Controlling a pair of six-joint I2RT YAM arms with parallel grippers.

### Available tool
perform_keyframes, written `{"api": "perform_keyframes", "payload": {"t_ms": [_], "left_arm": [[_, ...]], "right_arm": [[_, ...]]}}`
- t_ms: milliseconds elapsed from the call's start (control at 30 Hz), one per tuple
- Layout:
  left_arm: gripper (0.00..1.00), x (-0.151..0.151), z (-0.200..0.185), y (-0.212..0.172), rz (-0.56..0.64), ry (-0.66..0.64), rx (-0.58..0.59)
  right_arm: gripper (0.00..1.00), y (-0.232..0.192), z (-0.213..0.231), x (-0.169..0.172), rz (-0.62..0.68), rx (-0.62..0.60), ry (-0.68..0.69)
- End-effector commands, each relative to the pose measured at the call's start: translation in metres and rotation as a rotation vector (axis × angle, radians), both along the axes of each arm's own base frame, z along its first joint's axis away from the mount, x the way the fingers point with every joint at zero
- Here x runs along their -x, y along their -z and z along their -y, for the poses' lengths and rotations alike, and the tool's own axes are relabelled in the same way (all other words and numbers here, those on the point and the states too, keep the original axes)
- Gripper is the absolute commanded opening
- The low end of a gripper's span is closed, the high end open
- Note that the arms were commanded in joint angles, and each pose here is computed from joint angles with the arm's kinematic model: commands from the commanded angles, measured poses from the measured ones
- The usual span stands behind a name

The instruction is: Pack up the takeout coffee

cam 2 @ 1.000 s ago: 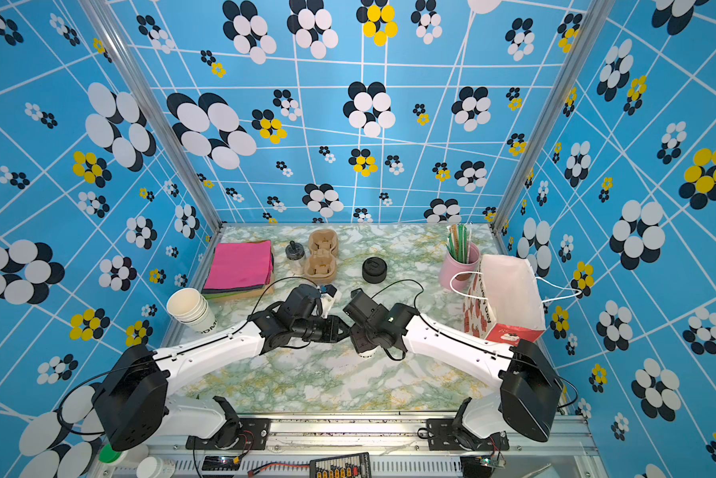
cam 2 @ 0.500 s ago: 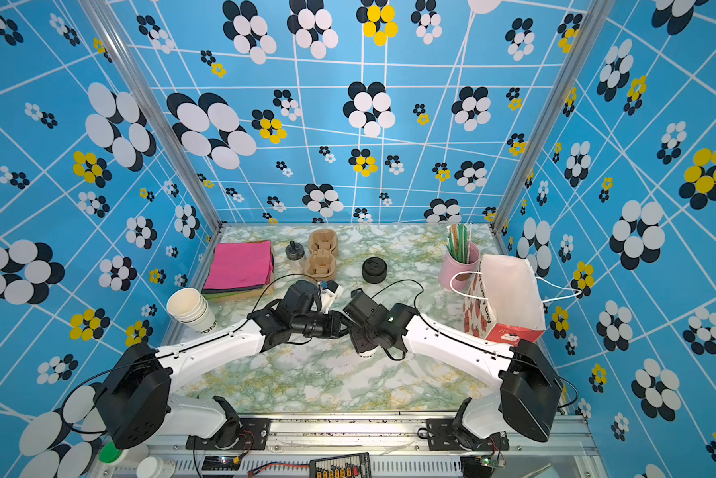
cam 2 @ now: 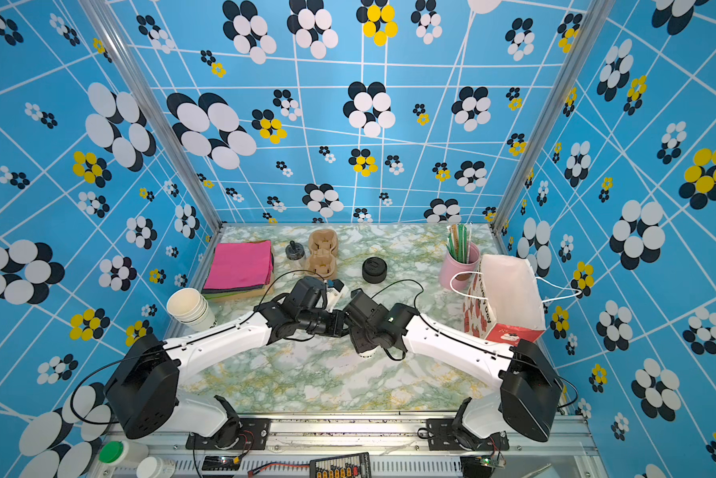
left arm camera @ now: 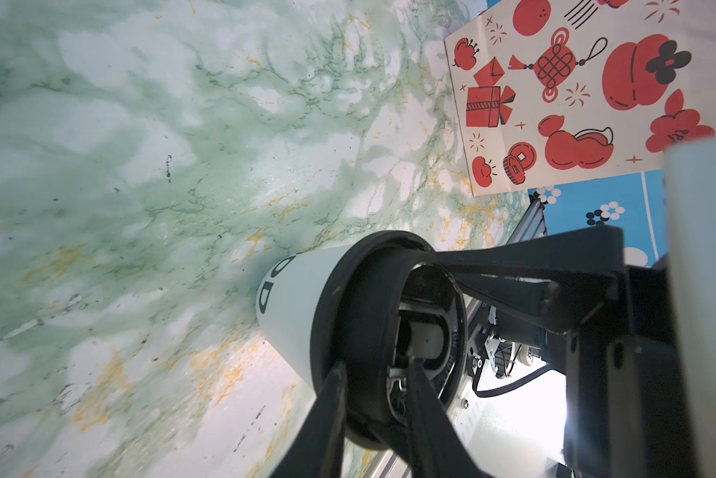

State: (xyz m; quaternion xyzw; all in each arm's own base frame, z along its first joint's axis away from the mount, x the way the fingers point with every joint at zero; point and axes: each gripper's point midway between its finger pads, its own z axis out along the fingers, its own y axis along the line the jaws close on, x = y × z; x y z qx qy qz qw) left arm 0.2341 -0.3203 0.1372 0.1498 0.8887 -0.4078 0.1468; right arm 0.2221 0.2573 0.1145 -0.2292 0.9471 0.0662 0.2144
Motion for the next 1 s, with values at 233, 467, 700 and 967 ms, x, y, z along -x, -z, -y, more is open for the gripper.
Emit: {"api": "perform_keyframes", "payload": {"t_ms": [233, 467, 700, 967], "left_arm": [[0.28, 0.018, -0.02, 0.026, -0.031, 0.042, -0.211], [0.25, 0.02, -0.021, 0.029, -0.027, 0.058, -0.26], [0.24, 0.023, -0.017, 0.03, -0.03, 0.071, -0.263], [0.24, 0.026, -0.022, 0.034, -0.033, 0.076, -0.29]], "right_arm": [[0.4, 0.084, 0.081, 0.077, -0.378, 0.333, 0.044], [0.4, 0.07, 0.073, 0.064, -0.297, 0.268, 0.059], [0.4, 0.059, 0.068, 0.05, -0.212, 0.228, 0.057], [0.41, 0.043, 0.061, 0.037, -0.131, 0.182, 0.053]]}}
